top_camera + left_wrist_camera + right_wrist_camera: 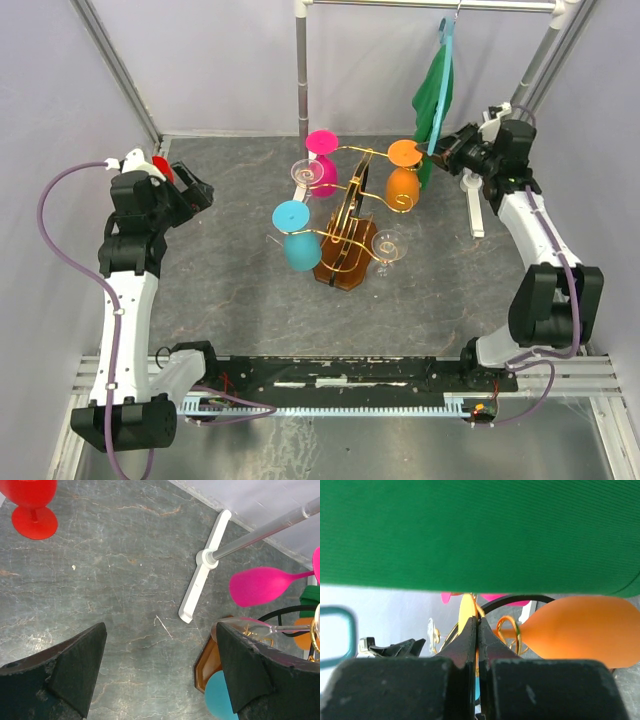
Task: Take the wine glass off the wine glass rack
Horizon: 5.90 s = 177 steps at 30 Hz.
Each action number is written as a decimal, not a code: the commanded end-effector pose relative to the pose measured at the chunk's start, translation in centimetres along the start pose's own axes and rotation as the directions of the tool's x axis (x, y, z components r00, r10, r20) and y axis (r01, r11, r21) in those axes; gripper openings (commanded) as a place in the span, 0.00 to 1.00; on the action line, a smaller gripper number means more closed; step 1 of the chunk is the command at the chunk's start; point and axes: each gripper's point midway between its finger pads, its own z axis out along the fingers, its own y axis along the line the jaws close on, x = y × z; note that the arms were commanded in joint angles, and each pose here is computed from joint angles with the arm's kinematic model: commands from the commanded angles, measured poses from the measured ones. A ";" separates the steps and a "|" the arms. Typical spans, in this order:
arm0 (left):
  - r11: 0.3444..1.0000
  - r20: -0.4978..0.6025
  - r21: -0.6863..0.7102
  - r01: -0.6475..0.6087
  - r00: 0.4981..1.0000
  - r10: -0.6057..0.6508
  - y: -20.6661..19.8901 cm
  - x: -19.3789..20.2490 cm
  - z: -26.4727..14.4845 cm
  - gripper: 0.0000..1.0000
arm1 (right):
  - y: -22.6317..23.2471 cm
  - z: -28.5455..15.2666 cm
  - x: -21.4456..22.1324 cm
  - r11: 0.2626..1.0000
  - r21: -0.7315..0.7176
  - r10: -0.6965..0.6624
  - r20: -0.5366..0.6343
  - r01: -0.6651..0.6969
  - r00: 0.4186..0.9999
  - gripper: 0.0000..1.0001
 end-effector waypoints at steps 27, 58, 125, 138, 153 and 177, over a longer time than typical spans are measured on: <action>0.999 0.051 0.051 -0.012 0.999 0.010 -1.0 -0.9 -0.9 0.97 | 0.1 -4.7 -3.2 0.991 0.052 -0.124 0.094 0.119 0.988 0.01; 0.925 -0.104 0.354 0.141 0.988 -0.111 -7.7 -0.3 -4.4 0.94 | 21.9 -22.6 10.2 0.445 -0.192 -0.833 0.269 0.875 0.483 0.01; 0.557 -0.533 0.660 0.504 0.837 -0.125 -18.5 -1.2 -6.9 0.93 | 24.7 -7.9 33.8 -0.657 -0.663 -0.754 0.577 0.357 -0.316 0.01; 0.515 -0.559 0.682 0.520 0.824 -0.091 -19.3 -0.5 -8.0 0.96 | 25.0 -7.0 34.0 -0.668 -0.652 -0.744 0.586 0.358 -0.322 0.01; 0.561 -0.483 0.712 0.422 0.875 -0.045 -19.2 -1.1 -7.7 0.71 | 26.2 -4.4 32.5 -0.618 -0.567 -0.779 0.536 0.545 -0.327 0.44; 0.917 0.218 0.379 -0.126 0.975 0.044 -10.6 -15.1 4.8 0.78 | 25.3 -14.0 24.1 -0.423 -0.289 -0.806 0.554 0.859 -0.211 0.99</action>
